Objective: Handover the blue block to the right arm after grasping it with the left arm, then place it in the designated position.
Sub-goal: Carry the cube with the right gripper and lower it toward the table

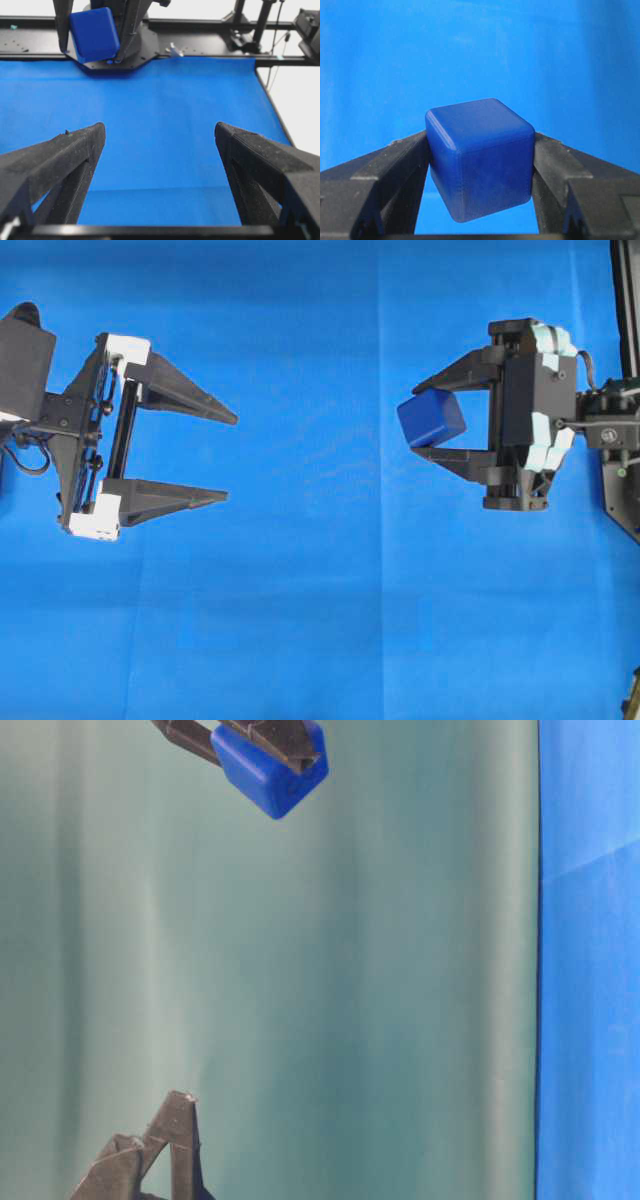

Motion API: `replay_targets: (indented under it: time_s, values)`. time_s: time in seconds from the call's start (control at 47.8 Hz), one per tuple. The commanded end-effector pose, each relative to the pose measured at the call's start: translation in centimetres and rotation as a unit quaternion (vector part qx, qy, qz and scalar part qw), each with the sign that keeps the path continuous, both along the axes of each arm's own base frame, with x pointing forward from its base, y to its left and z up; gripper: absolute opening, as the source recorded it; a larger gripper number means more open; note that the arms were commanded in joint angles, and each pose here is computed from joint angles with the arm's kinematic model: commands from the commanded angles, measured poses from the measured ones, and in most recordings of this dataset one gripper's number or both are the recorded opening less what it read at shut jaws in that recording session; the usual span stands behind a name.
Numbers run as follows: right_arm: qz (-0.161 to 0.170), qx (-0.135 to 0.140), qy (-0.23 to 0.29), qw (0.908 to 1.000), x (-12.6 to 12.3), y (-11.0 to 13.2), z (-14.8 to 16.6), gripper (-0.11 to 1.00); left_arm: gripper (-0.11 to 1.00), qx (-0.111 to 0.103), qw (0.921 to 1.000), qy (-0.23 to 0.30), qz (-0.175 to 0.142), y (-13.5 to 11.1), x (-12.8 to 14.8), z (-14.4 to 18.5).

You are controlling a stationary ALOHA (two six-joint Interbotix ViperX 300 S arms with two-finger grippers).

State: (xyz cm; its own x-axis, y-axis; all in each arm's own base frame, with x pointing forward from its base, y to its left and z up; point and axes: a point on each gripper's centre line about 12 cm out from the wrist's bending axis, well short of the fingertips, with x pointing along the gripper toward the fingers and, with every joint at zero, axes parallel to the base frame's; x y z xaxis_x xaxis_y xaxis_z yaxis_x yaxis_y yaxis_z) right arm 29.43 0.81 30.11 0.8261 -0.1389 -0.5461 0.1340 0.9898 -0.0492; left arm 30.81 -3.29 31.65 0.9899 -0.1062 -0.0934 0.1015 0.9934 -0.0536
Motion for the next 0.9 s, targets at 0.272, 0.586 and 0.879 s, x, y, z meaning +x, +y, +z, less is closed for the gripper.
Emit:
replay_targets:
  time_s: [0.272,0.586,0.879]
  values:
    - [0.003,0.002,-0.012,0.9999,0.1,0.2,0.6,0.44,0.93,-0.001,0.9998,-0.022,-0.001,-0.1,0.0,1.5]
    - [0.016,0.006,-0.006,0.9998,1.1,0.6,-0.7,0.44,0.93,-0.001,0.9998,-0.021,-0.001,-0.1,0.0,1.4]
    - [0.03,0.027,0.004,0.9992,4.8,0.5,-4.8,0.44,0.93,0.0,0.9998,-0.022,-0.001,-0.1,0.0,1.5]
